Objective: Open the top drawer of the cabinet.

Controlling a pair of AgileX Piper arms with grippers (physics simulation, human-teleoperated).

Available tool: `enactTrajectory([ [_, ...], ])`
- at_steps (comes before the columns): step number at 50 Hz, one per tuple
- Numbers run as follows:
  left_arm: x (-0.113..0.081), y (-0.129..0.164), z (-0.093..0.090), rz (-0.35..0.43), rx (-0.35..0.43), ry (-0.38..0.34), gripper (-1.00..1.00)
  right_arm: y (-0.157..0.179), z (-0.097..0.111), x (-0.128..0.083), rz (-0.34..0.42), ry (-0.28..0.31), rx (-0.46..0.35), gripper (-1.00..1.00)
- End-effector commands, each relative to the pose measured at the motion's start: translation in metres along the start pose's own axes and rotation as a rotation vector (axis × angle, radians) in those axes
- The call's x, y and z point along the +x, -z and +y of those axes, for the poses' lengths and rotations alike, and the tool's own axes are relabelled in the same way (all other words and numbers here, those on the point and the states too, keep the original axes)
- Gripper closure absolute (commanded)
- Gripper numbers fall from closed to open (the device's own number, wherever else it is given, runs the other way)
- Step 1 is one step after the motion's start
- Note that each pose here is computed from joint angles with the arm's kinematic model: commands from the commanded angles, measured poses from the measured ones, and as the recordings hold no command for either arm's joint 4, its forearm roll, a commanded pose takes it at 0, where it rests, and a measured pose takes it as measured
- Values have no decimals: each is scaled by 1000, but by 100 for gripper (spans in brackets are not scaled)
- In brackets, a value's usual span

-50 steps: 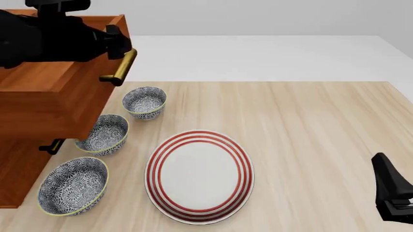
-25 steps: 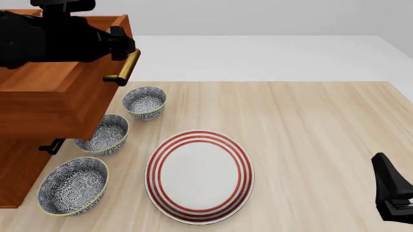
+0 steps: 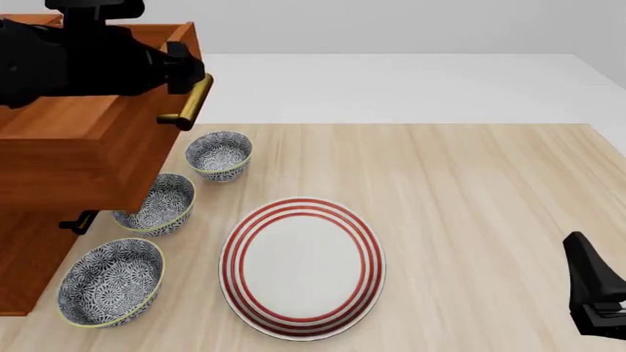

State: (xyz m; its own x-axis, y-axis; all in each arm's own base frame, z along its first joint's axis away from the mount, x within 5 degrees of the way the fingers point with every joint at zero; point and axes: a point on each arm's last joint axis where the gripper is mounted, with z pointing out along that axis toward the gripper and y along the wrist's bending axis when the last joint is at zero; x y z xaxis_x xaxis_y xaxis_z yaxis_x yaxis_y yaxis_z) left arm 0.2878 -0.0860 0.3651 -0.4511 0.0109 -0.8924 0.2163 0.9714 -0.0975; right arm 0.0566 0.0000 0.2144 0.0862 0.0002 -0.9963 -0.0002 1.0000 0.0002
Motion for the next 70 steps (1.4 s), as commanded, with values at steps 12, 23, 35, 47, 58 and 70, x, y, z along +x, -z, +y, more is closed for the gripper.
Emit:
enactTrajectory([
  [12,22,-2,-18,80,74,-70,-100,0,0,0,0,0,0,-100],
  [23,16,2,-21,60,84,-74,-100,0,0,0,0,0,0,-100],
  [35,9,5,-24,41,93,-80,-100,0,0,0,0,0,0,-100],
  [47,2,11,-27,21,102,-91,-100,0,0,0,0,0,0,-100],
  [58,-5,18,-28,-5,107,-96,-100,0,0,0,0,0,0,-100],
  [70,-12,25,-31,-30,118,-109,-100,0,0,0,0,0,0,-100],
])
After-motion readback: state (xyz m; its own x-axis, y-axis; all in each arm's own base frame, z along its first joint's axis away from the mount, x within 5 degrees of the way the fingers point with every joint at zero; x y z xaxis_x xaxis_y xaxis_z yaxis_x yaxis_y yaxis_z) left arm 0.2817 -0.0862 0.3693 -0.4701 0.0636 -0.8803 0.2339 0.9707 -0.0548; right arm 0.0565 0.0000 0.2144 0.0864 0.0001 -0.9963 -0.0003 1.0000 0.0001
